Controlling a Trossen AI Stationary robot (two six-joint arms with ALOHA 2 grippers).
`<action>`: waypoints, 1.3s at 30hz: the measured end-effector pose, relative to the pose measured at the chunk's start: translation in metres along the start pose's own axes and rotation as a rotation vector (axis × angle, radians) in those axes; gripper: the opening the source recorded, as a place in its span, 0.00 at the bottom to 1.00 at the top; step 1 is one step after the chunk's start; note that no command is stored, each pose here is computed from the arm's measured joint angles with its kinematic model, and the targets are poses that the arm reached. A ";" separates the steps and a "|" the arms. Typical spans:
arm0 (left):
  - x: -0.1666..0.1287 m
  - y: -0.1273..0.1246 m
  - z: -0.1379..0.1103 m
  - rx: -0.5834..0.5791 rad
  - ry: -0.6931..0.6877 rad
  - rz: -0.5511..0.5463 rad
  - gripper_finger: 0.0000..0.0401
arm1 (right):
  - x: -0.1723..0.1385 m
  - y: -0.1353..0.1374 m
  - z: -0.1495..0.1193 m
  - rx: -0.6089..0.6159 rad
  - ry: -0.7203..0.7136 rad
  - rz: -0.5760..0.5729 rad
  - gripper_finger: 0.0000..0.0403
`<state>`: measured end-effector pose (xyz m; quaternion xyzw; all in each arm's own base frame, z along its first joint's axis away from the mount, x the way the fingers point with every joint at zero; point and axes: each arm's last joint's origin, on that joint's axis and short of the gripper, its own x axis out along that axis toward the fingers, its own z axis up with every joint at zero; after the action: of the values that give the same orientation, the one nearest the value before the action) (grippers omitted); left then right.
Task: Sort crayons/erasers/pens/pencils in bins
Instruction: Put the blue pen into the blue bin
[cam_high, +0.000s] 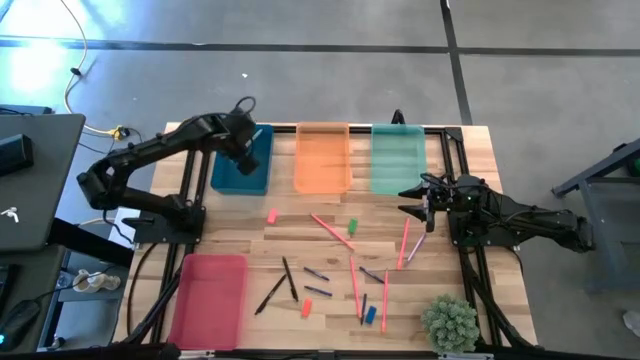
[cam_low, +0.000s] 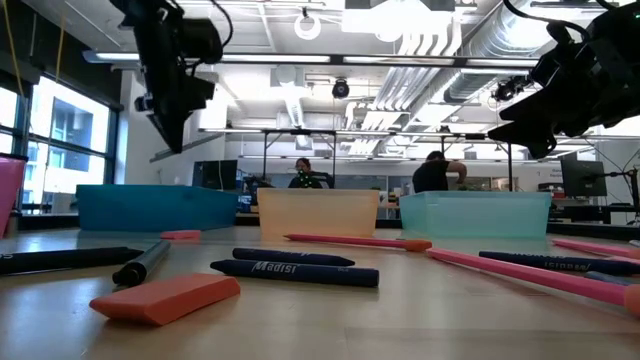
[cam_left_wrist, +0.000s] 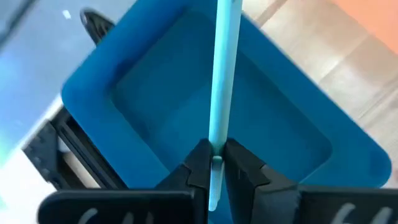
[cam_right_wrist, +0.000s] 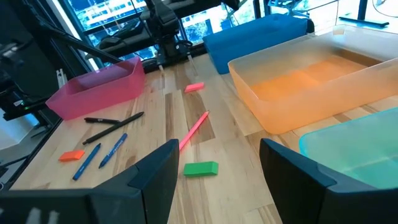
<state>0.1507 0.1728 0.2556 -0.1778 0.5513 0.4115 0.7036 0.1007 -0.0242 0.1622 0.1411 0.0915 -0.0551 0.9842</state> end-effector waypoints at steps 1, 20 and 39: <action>0.003 0.003 0.000 -0.013 0.017 -0.008 0.04 | 0.000 0.000 0.000 0.000 0.000 0.000 0.54; 0.064 0.016 0.005 -0.045 0.288 -0.042 0.04 | 0.000 0.000 0.000 0.000 0.001 0.001 0.54; 0.091 0.012 0.005 -0.006 0.395 -0.119 0.08 | 0.000 0.000 0.000 -0.105 0.000 0.000 0.54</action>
<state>0.1491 0.2187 0.1755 -0.2892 0.6659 0.3279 0.6045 0.1007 -0.0241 0.1622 0.0893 0.0942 -0.0503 0.9903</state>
